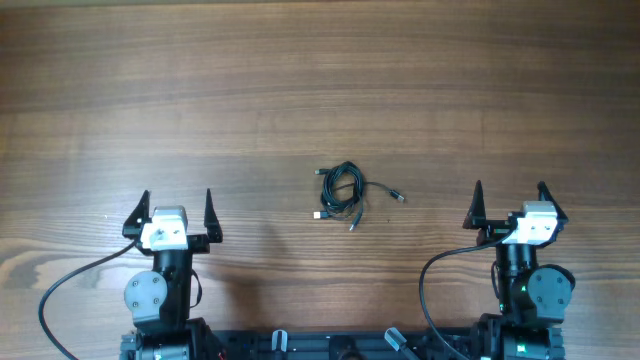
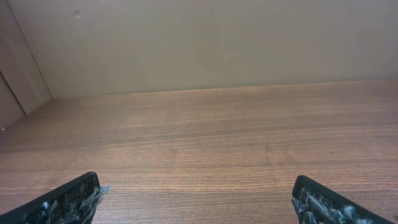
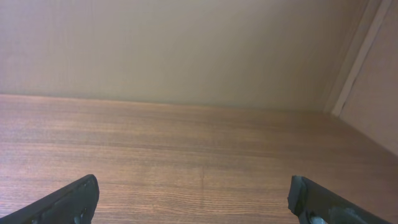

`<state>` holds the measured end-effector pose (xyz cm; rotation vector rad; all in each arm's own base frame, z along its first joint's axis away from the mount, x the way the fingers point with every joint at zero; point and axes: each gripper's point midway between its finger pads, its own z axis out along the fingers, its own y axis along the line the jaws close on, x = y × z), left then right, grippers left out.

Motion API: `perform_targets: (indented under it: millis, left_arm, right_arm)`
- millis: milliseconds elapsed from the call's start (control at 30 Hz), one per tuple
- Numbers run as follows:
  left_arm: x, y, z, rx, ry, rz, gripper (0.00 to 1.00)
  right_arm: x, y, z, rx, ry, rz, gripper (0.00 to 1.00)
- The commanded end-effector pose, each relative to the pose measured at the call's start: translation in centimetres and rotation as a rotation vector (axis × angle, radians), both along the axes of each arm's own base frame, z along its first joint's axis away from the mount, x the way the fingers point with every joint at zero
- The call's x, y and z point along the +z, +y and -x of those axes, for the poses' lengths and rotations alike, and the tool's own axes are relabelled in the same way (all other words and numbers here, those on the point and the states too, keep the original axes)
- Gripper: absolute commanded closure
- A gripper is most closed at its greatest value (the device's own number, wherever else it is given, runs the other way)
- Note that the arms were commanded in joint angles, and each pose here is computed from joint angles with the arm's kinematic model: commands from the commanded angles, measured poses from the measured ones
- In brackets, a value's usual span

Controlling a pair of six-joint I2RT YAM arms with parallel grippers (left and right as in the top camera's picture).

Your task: Untangle cables

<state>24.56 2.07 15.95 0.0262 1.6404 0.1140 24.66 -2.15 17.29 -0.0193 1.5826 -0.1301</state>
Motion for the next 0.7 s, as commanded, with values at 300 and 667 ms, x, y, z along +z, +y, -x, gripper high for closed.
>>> perform_targets:
  millis: [300, 667]
  left_arm:
    - [-0.44, -0.34, -0.05, -0.019, 0.014, -0.013, 0.0]
    - [0.33, -0.33, -0.1, -0.018, -0.017, -0.018, 0.0]
  right_arm:
    - [-0.03, 0.34, -0.03, 0.018, 0.0, 0.009, 0.0]
    - [-0.03, 0.34, -0.03, 0.018, 0.0, 0.009, 0.0]
